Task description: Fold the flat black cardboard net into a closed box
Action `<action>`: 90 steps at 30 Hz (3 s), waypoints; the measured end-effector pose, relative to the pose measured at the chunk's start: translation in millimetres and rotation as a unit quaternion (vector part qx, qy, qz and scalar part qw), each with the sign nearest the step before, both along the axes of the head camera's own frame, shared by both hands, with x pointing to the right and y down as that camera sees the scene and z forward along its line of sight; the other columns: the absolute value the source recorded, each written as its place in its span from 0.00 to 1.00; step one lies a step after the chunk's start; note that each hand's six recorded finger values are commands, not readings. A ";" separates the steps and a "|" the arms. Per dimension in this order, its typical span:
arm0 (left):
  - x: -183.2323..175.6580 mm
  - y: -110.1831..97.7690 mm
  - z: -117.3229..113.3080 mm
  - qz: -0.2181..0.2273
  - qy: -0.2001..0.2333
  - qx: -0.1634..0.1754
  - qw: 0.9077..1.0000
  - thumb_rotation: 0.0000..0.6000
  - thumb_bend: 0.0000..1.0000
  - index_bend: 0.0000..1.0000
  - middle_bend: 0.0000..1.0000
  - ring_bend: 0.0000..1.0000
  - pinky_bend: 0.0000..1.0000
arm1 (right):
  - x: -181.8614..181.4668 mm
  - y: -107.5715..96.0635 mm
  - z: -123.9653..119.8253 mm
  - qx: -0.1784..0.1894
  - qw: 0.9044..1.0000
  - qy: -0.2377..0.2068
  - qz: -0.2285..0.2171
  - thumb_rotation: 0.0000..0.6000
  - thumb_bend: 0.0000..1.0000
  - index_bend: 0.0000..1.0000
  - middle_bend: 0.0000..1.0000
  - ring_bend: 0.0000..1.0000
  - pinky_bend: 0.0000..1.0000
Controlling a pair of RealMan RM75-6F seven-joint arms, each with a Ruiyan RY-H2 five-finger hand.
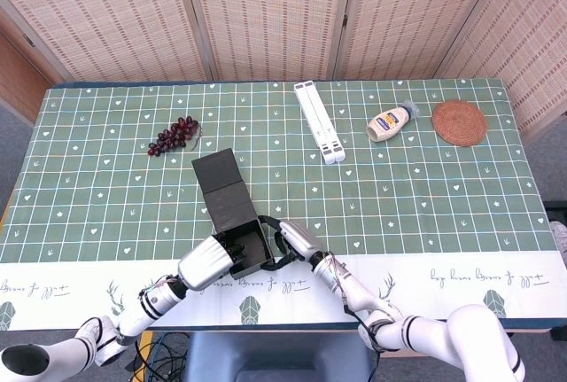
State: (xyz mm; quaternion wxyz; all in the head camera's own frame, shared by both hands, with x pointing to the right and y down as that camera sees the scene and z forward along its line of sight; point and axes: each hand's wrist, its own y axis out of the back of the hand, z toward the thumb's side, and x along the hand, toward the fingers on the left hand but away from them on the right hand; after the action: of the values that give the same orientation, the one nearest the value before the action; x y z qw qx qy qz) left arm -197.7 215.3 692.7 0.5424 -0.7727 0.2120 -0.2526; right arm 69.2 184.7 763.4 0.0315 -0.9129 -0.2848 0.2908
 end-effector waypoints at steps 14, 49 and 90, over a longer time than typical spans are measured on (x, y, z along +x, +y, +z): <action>-20.6 -10.7 -15.8 -0.035 -0.006 0.015 0.999 1.00 0.00 0.34 0.30 0.43 0.51 | 1.0 -12.7 -6.1 -0.002 1.000 -0.011 0.028 1.00 0.20 0.21 0.32 0.77 1.00; -95.3 -35.8 -43.9 -0.229 0.027 -0.104 0.967 1.00 0.00 0.13 0.17 0.39 0.57 | 1.4 -15.2 -19.7 -0.021 0.999 0.016 0.048 1.00 0.14 0.00 0.00 0.61 1.00; -51.9 -36.7 47.2 -0.324 0.162 -0.486 0.796 1.00 0.00 0.00 0.00 0.43 0.68 | 84.1 -91.9 -128.9 0.099 0.992 0.020 0.077 1.00 0.14 0.00 0.00 0.61 1.00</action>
State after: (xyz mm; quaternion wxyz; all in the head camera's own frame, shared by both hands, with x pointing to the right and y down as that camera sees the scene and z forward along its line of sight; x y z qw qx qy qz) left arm -249.5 178.6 739.8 -0.0596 -0.8506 0.3841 -0.3540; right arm 153.3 92.8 634.6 0.1049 -0.8747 -0.3811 0.2805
